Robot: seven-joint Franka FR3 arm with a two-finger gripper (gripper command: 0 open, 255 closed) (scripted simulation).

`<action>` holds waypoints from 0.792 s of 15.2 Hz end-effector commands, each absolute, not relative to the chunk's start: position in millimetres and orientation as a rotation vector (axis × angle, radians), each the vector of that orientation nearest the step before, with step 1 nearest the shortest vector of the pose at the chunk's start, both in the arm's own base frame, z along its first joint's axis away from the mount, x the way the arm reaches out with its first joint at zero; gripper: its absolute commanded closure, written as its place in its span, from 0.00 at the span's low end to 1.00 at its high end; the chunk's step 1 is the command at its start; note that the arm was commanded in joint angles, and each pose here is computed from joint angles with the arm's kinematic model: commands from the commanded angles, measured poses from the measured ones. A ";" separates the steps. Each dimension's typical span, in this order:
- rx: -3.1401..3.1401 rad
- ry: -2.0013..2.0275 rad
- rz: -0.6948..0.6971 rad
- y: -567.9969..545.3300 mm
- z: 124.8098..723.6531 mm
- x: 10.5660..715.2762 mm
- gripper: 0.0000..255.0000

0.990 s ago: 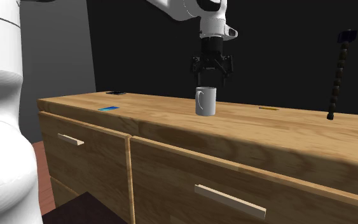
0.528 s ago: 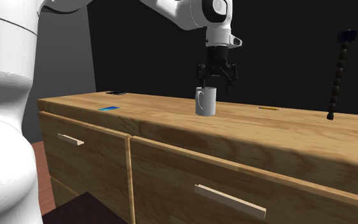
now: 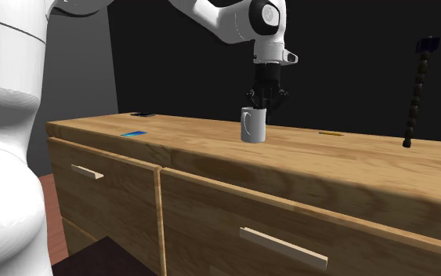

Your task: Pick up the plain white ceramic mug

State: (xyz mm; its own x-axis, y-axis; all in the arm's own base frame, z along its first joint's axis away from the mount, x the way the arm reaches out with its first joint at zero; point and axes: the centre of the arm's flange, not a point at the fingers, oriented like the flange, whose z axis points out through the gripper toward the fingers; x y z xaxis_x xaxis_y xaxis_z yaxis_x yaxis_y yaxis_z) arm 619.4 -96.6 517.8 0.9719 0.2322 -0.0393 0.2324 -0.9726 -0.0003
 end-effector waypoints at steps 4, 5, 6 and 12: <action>3.115 0.367 -0.061 -96.7 517.8 619.4 1.00; 3.115 0.367 -0.061 -96.6 517.8 619.4 1.00; 3.115 0.367 -0.061 -96.5 517.0 619.4 1.00; 3.115 0.367 -0.061 -96.5 548.7 619.4 1.00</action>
